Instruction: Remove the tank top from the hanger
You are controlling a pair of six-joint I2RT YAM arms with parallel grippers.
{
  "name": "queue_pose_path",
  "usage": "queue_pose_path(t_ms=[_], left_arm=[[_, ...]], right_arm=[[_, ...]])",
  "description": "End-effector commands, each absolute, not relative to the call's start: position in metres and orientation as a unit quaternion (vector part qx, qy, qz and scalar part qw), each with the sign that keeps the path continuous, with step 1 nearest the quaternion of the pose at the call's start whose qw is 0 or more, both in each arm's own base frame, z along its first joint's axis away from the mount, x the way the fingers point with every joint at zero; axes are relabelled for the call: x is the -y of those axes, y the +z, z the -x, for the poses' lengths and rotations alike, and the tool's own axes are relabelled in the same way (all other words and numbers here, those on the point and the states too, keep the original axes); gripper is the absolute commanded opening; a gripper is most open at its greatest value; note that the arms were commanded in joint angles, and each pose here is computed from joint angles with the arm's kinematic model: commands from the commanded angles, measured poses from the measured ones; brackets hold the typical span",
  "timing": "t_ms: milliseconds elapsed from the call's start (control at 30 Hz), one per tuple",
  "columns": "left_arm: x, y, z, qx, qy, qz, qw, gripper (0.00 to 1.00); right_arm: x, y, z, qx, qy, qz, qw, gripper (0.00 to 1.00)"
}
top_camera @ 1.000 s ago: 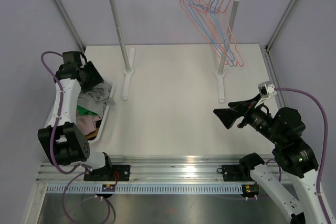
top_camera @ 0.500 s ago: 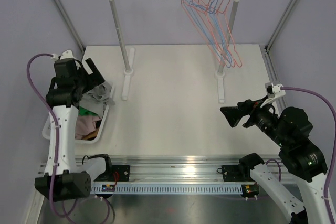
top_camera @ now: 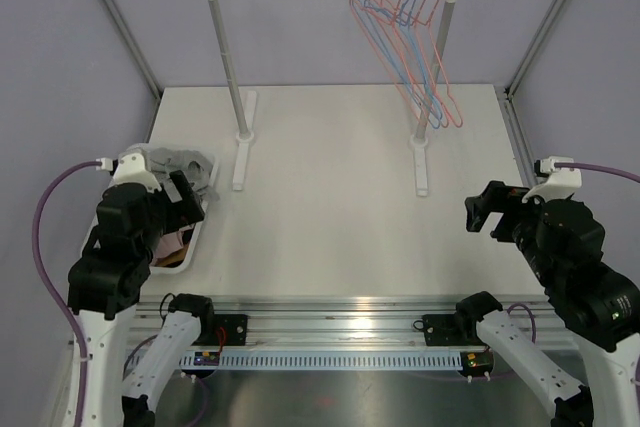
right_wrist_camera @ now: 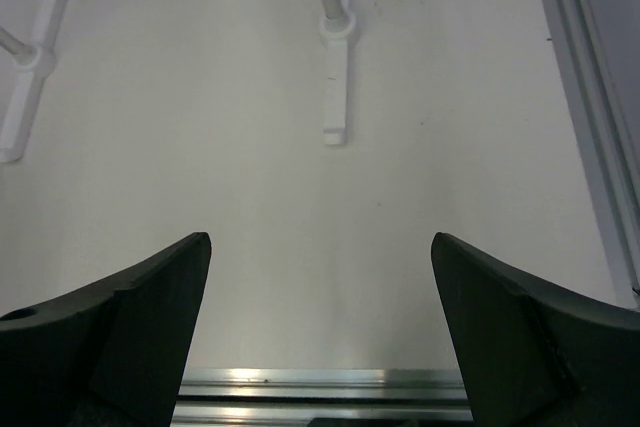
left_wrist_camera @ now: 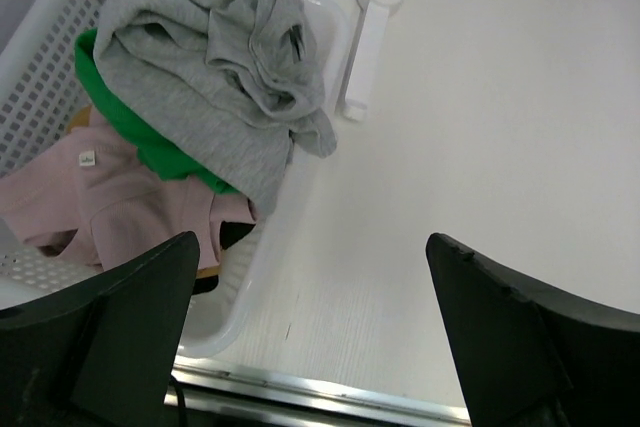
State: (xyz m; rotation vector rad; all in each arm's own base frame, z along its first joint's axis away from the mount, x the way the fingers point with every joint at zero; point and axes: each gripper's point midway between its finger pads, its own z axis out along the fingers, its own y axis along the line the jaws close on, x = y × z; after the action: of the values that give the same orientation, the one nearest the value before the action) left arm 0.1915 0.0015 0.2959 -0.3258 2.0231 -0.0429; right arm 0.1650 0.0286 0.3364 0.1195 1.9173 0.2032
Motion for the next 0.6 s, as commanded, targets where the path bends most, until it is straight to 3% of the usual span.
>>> queue_pose_path(t_ms=[0,567], left_arm=[[-0.006,0.288,-0.174,-0.845,-0.008,0.125,0.52,0.99],[0.011,0.296,-0.133,-0.817,-0.069,0.074,0.567,0.99]], right_arm=[[0.0,0.339,-0.157,-0.818,0.021,-0.071,0.571,0.99],[0.012,0.344,-0.134,-0.806,0.016,-0.062,0.588,0.99]])
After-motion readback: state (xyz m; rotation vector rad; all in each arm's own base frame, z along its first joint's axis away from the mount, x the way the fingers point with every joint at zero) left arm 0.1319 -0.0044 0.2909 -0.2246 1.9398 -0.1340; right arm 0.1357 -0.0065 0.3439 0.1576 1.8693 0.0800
